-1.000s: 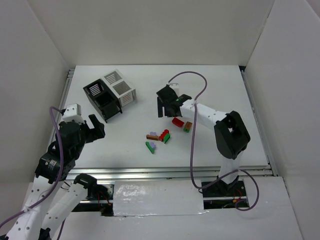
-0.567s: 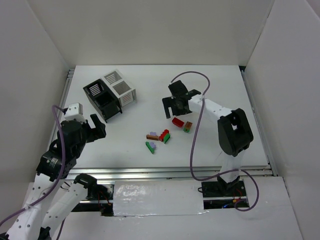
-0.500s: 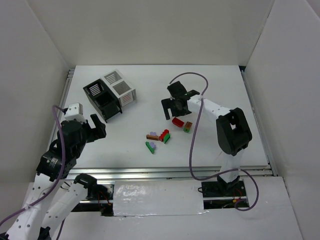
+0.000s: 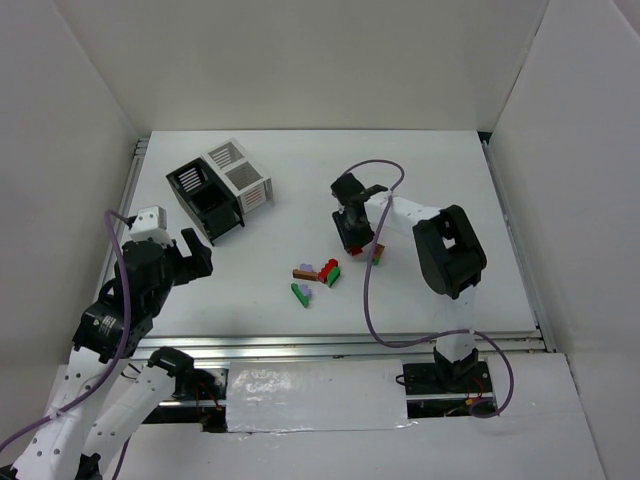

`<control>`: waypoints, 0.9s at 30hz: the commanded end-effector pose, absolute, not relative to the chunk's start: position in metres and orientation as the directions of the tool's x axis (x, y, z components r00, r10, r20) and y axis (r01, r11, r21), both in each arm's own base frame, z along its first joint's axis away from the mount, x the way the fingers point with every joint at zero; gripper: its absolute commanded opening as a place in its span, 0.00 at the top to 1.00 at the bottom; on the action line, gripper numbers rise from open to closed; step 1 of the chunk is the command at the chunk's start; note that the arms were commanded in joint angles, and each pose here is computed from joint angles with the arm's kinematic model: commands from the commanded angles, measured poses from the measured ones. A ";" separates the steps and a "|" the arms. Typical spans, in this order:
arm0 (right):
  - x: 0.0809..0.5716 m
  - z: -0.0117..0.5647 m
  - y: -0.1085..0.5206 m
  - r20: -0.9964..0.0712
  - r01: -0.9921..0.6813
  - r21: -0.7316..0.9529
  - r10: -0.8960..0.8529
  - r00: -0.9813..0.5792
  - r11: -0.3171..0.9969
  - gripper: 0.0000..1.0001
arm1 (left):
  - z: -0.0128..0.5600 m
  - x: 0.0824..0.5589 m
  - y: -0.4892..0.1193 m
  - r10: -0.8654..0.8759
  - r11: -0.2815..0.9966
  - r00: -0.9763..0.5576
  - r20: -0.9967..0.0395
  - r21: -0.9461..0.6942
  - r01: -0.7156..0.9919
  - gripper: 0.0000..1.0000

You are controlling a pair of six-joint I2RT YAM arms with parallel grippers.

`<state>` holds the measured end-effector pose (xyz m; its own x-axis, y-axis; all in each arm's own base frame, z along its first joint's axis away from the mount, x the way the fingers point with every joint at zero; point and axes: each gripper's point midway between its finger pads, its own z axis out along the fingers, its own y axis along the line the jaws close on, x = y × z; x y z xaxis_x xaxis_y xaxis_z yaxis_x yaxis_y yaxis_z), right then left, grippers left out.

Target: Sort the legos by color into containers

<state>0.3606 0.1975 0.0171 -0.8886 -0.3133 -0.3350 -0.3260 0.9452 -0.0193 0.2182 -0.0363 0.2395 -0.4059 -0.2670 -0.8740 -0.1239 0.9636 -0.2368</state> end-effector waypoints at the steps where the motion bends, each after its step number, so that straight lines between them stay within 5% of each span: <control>1: 0.370 0.022 0.194 -0.355 -0.290 -0.048 -0.287 -0.889 0.956 0.63 | 0.248 0.223 -0.040 -0.258 0.966 -0.376 -0.890 -0.241 -0.091 0.00; 4: 0.388 0.033 0.193 -0.410 -0.216 -0.075 -0.227 -0.883 0.974 1.00 | 0.249 0.222 -0.040 -0.260 0.966 -0.373 -0.891 -0.243 -0.093 0.00; 15: 0.426 0.166 0.274 -0.705 -0.215 0.289 0.055 -0.707 0.933 1.00 | 0.250 0.222 -0.040 -0.260 0.966 -0.369 -0.892 -0.245 -0.088 0.00; 22: 0.441 0.267 0.350 -0.806 -0.424 0.525 0.270 -0.527 0.738 1.00 | 0.250 0.221 -0.038 -0.265 0.964 -0.365 -0.893 -0.245 -0.102 0.01; 27: 0.474 0.302 0.394 -0.778 -0.470 0.616 0.395 -0.489 0.632 1.00 | 0.252 0.219 -0.034 -0.276 0.961 -0.350 -0.895 -0.251 -0.116 0.00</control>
<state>0.4470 0.3603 0.2398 -0.5842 0.2481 -0.7728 -0.3827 0.7554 0.5318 0.2172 -0.0359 0.2409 -0.3997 -0.2692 -0.8762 -0.1231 0.9630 -0.2396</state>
